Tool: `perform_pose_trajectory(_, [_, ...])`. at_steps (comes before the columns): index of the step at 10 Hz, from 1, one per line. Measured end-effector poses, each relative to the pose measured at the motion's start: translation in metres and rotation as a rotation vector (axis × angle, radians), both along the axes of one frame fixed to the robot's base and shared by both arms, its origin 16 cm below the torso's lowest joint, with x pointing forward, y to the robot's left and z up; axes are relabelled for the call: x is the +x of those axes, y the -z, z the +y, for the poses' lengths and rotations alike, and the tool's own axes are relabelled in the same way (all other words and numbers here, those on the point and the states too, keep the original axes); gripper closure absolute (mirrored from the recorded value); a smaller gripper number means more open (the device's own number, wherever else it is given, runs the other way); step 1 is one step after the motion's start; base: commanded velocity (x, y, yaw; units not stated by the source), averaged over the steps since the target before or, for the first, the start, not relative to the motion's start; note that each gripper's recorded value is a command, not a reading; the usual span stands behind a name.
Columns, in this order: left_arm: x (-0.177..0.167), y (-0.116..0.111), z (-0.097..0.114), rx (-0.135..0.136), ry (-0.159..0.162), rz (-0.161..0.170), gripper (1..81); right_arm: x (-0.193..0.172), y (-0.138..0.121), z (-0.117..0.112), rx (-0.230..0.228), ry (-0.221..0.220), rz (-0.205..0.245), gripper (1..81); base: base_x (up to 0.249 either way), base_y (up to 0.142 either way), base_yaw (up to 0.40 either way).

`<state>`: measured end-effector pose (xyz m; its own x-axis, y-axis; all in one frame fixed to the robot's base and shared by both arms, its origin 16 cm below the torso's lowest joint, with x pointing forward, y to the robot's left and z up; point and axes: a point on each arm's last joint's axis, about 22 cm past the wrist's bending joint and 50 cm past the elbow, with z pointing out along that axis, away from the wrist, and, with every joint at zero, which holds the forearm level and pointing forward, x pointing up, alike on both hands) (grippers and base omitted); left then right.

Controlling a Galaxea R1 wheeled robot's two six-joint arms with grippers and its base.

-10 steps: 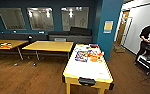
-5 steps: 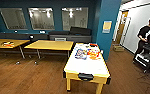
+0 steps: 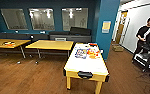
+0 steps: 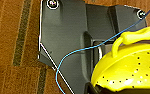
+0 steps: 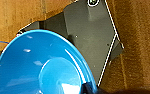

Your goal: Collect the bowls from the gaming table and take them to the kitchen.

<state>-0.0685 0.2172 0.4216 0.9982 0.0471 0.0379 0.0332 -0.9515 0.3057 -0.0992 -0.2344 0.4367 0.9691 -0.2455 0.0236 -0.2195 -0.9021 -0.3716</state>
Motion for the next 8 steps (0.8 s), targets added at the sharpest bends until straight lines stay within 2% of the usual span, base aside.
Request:
perform_pose_trajectory(2, [0.0088, 0.0002, -0.0003, -0.001, -0.003, -0.015, 81.1, 0.0091, 0.0001, 0.0002, 0.001, 0.002, -0.014, 81.1, 0.000, 0.000, 0.000])
perform_pose_trajectory(8, [0.0045, -0.0001, 0.0000, -0.001, -0.004, -0.011, 81.1, 0.0069, 0.0001, 0.0080, 0.010, 0.002, -0.010, 81.1, 0.000, 0.000, 0.000])
